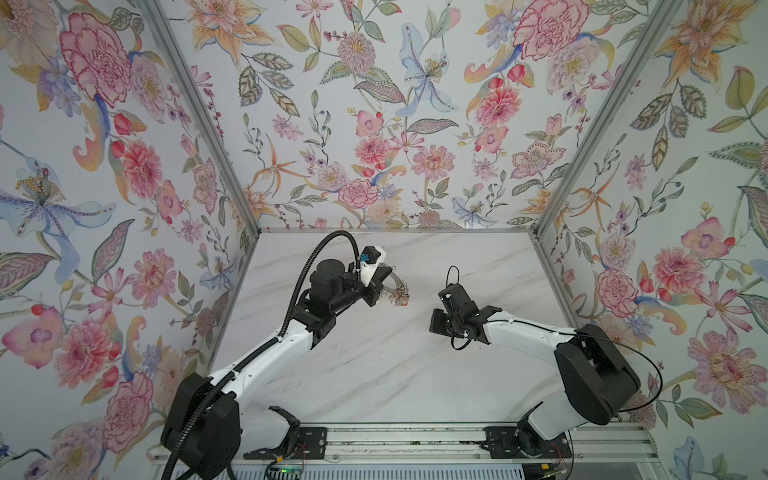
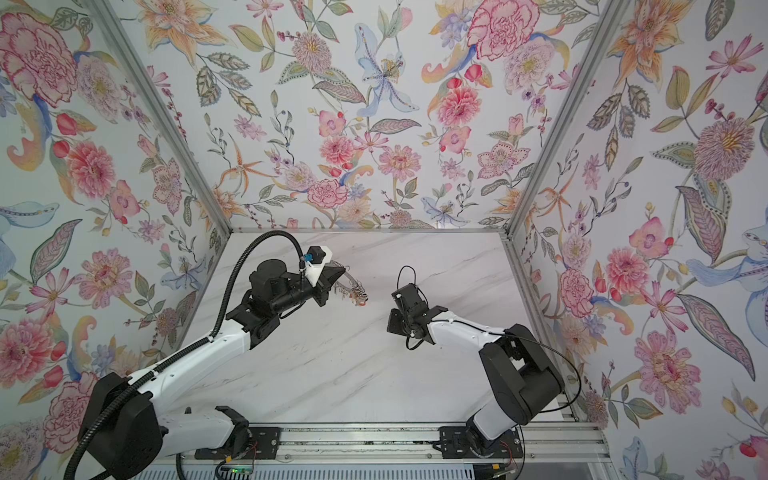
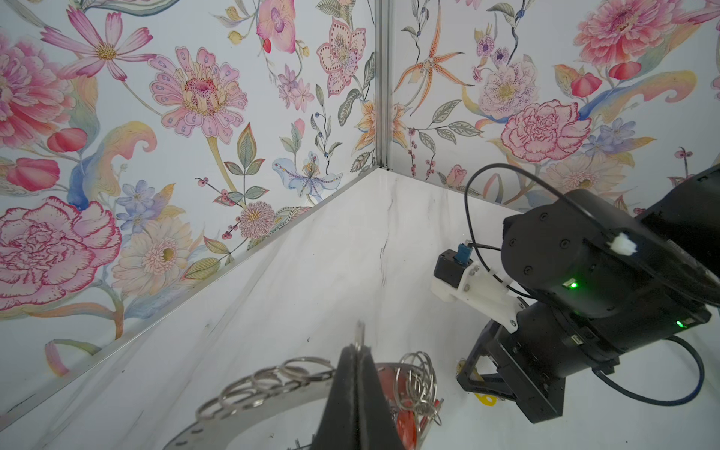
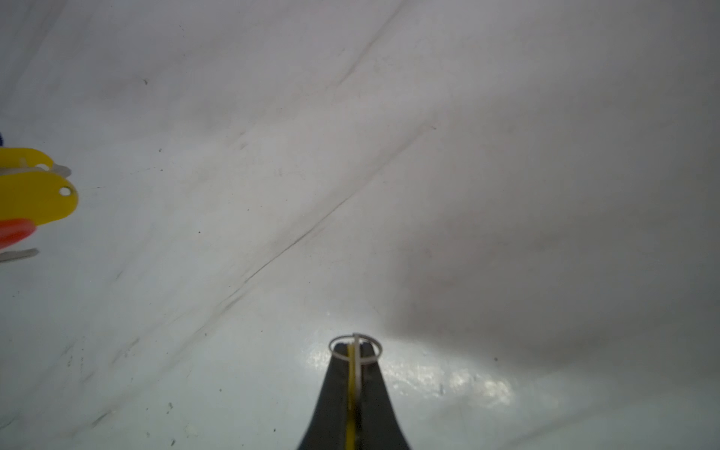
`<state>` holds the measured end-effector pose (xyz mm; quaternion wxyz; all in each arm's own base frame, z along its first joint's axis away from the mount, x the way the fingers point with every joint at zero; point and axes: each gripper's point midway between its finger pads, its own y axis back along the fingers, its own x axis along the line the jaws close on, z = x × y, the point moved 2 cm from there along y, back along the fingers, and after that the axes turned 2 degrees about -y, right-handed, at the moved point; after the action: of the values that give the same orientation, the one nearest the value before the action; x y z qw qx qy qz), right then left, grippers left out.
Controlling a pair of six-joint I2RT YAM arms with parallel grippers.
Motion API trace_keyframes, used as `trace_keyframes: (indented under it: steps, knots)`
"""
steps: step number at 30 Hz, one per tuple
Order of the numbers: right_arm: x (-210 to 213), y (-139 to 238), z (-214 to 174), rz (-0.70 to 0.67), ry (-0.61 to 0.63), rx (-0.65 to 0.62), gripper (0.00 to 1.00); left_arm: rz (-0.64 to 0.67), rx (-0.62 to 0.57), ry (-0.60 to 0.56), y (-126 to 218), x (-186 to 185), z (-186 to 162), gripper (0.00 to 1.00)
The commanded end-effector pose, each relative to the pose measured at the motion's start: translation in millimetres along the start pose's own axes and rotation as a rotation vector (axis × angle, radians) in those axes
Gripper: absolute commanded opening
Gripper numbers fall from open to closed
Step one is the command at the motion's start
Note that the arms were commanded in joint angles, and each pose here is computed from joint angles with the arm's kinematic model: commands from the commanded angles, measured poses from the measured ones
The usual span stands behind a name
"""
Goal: Remove the keys from the keyring
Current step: 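Pull the right gripper away from the plate held by the left gripper, then open the right gripper to drop the yellow-tagged key onto the table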
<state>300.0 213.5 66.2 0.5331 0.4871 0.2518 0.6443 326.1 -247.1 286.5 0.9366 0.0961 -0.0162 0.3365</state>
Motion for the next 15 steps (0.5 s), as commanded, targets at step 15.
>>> trace_keyframes:
  steps: [15]
  knots:
    - [9,12,13,-0.04,0.138,-0.021,0.27,0.061,-0.044,0.0,3,13,21,0.0]
